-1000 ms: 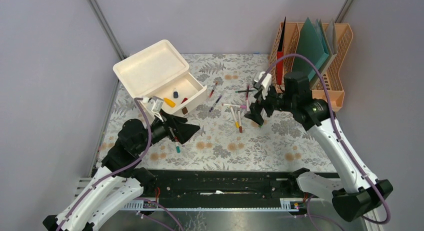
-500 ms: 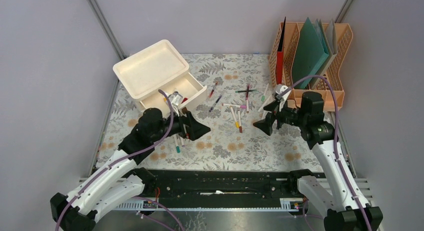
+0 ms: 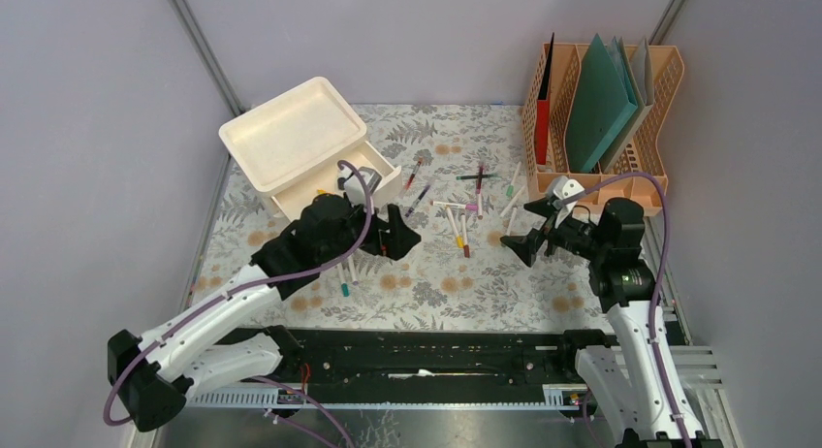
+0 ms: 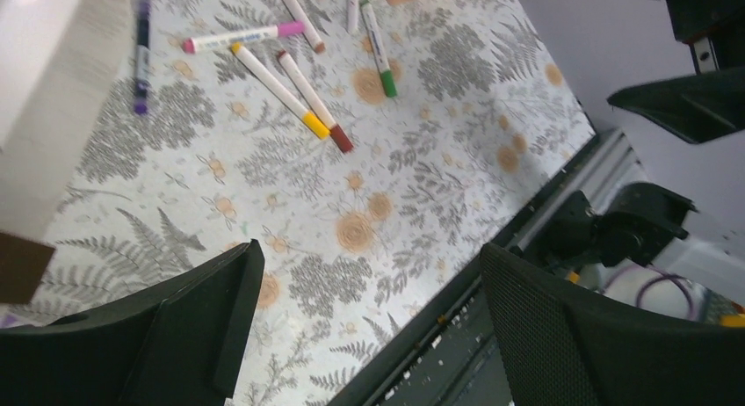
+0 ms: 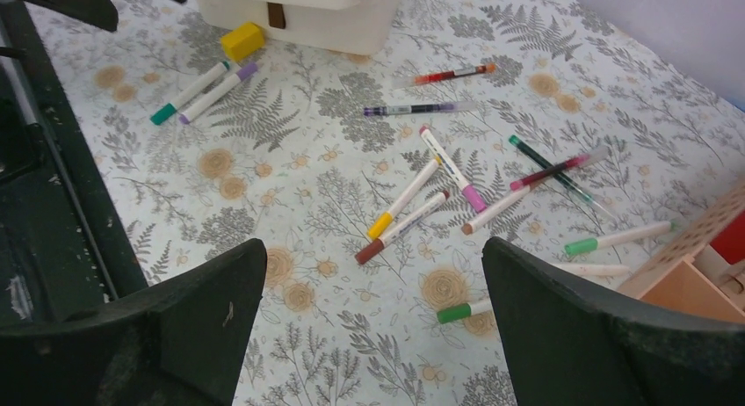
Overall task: Organize the desk
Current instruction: Close the drawer in the storage box.
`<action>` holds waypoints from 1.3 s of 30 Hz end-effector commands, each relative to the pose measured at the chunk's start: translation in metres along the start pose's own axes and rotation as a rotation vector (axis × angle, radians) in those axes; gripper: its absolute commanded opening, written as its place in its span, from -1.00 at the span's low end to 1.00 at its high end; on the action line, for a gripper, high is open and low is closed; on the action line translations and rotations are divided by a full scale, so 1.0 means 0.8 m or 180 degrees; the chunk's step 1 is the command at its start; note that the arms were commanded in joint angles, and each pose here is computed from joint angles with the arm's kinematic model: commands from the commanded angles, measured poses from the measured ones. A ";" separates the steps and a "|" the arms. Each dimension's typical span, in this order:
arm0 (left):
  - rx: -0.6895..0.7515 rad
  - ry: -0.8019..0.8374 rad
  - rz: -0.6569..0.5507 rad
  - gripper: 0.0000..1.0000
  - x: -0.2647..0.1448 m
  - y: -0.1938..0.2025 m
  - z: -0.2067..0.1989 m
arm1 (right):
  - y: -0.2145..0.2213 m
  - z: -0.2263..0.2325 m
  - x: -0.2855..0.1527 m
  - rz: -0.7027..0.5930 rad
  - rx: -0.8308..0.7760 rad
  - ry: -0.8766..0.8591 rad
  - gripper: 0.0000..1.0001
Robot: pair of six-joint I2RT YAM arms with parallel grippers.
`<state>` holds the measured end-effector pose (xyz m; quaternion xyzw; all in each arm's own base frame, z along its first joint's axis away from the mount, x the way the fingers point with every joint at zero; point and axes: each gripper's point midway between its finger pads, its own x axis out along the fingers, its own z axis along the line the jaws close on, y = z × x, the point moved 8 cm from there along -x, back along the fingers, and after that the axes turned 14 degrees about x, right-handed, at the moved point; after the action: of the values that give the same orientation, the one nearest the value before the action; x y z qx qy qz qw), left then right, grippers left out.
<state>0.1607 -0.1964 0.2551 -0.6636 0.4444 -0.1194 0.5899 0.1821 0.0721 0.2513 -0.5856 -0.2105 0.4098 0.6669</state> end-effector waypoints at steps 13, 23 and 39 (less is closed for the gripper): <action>0.0881 -0.0716 0.0219 0.92 0.023 -0.034 0.006 | 0.006 -0.027 -0.007 -0.0042 -0.0158 0.0346 0.99; 0.1588 -0.1237 0.0646 0.21 0.042 -0.014 0.045 | 0.006 -0.027 -0.009 -0.0050 -0.0226 0.0354 0.99; 0.1608 -0.2541 0.0544 -0.49 0.042 -0.068 0.157 | 0.003 -0.024 -0.010 -0.0058 -0.0261 0.0337 0.99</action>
<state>0.2589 -0.1609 0.2217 -0.4387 0.3111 0.0623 0.8408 0.1900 0.0551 0.2397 -0.6183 -0.1829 0.3775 0.6646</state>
